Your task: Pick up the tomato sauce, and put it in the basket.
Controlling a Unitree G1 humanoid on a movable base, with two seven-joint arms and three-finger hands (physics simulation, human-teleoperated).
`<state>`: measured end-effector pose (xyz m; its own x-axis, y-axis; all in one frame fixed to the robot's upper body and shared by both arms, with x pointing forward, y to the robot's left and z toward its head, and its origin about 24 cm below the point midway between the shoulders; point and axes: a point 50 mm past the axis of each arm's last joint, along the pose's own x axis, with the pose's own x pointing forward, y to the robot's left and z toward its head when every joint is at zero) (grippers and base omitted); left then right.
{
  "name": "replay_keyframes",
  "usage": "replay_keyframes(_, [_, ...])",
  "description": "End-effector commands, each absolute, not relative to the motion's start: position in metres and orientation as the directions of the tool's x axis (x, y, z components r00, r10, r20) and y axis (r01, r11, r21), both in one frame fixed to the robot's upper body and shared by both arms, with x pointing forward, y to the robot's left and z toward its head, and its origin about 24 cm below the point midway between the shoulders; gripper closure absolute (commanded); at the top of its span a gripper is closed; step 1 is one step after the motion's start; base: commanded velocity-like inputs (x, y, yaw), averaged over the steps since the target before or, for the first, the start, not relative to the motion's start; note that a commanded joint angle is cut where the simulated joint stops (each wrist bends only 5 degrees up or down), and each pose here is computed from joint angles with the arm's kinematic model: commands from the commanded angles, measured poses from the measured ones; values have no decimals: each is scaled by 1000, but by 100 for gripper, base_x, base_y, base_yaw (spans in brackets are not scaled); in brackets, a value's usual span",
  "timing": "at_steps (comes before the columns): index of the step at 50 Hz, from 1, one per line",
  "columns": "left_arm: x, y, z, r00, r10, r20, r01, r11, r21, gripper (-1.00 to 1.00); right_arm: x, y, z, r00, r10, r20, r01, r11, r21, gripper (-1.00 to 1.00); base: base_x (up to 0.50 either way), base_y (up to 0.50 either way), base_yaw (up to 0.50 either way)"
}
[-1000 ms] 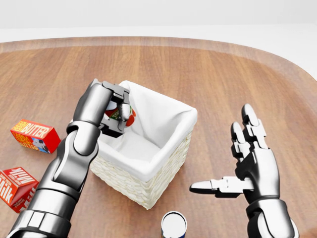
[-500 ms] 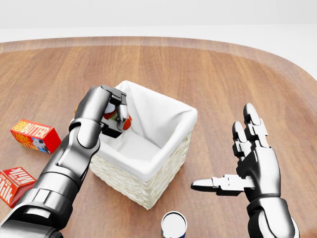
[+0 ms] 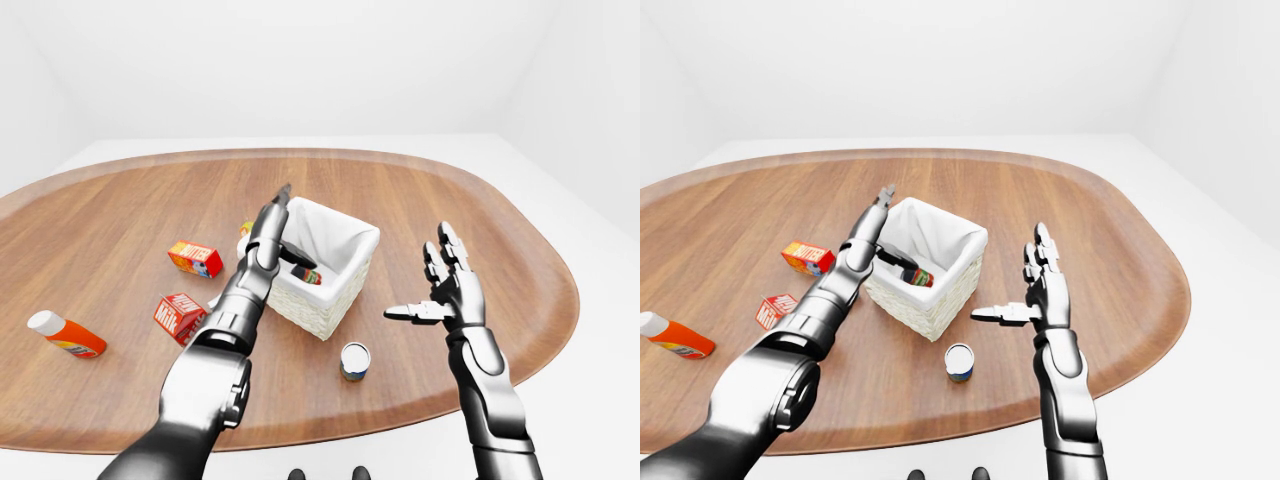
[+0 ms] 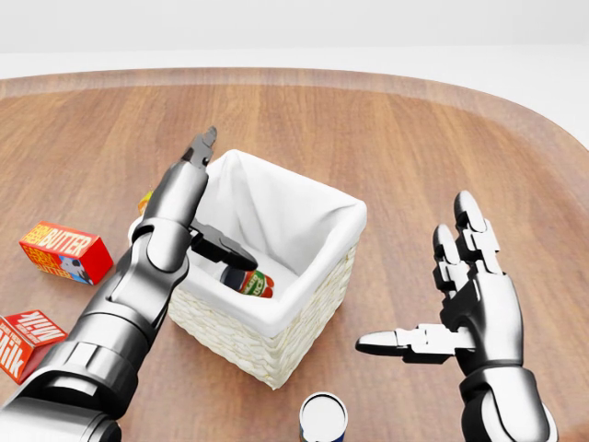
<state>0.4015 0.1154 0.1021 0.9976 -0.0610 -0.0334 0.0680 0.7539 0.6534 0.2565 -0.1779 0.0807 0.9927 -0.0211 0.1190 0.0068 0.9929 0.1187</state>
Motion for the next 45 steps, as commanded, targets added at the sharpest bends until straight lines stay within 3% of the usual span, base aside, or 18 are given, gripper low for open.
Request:
replay_keyframes(1, [402, 115, 102, 998, -60, -35, 68, 755, 653, -100, 256, -178, 81, 992, -22, 120, 7, 993, 119, -100, 0, 0, 0])
replay_keyframes(10, [402, 114, 111, 997, -78, 4, 57, 764, 643, -100, 256, -178, 80, 993, -21, 117, 7, 993, 118, -100, 0, 0, 0])
replay_keyframes(22, [393, 107, 145, 972, -167, 166, 32, 793, 609, -100, 257, -177, 78, 994, -19, 105, 6, 993, 117, -100, 0, 0, 0])
replay_keyframes(32, [375, 109, 170, 960, -177, 218, 19, 817, 577, -100, 257, -177, 77, 994, -17, 105, 5, 993, 116, -100, 0, 0, 0])
replay_keyframes(45, [334, 111, 201, 887, -251, 386, -5, 833, 553, -100, 258, -175, 74, 996, -13, 88, 3, 993, 114, -100, 0, 0, 0])
